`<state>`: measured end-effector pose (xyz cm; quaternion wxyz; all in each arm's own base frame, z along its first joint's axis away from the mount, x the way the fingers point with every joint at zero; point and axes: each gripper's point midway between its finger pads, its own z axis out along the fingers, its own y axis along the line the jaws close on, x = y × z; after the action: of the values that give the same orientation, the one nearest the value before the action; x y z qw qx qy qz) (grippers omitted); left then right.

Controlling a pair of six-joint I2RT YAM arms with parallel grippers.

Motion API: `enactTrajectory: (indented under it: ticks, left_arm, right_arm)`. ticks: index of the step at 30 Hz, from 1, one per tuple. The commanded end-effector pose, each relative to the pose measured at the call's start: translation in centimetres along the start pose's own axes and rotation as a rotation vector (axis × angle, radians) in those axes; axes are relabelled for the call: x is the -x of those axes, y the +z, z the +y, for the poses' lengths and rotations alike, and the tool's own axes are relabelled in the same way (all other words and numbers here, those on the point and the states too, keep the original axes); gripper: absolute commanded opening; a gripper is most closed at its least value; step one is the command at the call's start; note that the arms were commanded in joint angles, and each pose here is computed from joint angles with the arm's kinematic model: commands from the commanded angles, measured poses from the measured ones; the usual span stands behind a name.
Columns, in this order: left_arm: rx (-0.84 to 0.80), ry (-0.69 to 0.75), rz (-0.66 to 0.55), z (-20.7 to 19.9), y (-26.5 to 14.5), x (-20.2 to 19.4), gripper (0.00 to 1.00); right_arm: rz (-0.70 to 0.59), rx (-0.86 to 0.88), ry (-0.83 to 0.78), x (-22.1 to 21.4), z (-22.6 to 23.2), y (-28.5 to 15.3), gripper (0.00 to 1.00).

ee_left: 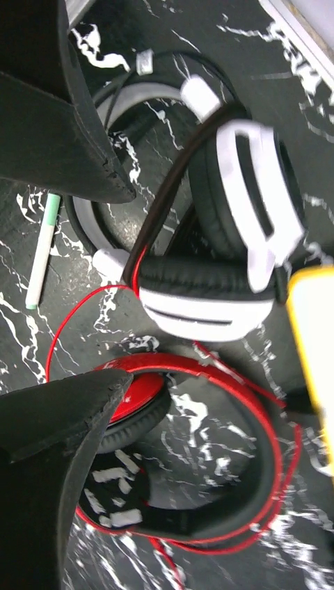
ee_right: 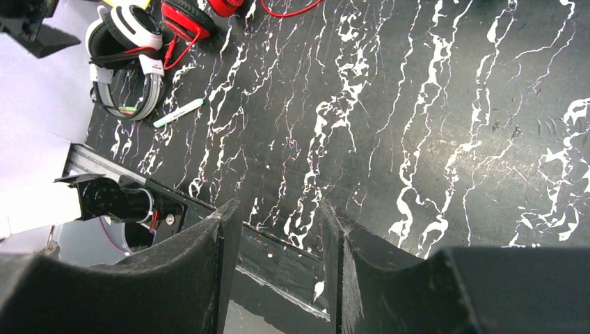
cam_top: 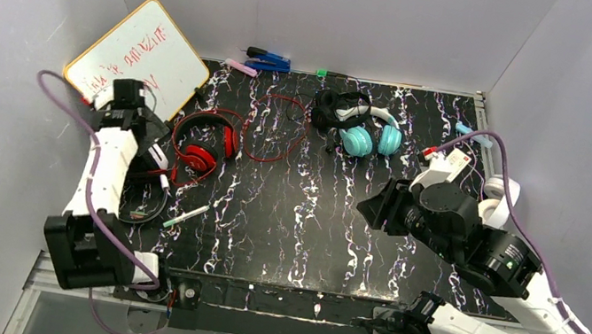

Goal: Wrap the headphones
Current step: Move the headphones to the center of the board.

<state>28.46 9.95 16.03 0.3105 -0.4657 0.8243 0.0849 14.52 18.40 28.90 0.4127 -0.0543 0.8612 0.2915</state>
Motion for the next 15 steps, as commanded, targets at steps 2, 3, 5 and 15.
enactTrajectory:
  ticks: [2, 3, 5, 15]
  left_arm:
    - [-0.094, 0.229, -0.037, -5.0, -1.1, 0.8, 0.83]
    - [-0.091, 0.256, -0.041, -5.7, -1.1, 0.7, 0.83]
    - [-0.087, 0.283, -0.041, -6.8, -0.8, 0.4, 0.85]
    - [-0.096, 0.378, 0.088, -9.7, 3.4, -3.1, 0.98]
  right_arm:
    - [-0.03, 0.035, 0.02, 0.9, 1.1, 0.4, 0.53]
    - [-0.03, 0.037, 0.02, 0.9, 1.1, 0.4, 0.53]
    - [-0.026, 0.038, 0.02, 0.9, 1.2, 0.5, 0.53]
    - [-0.024, 0.029, 0.025, 0.8, 1.1, 0.5, 0.53]
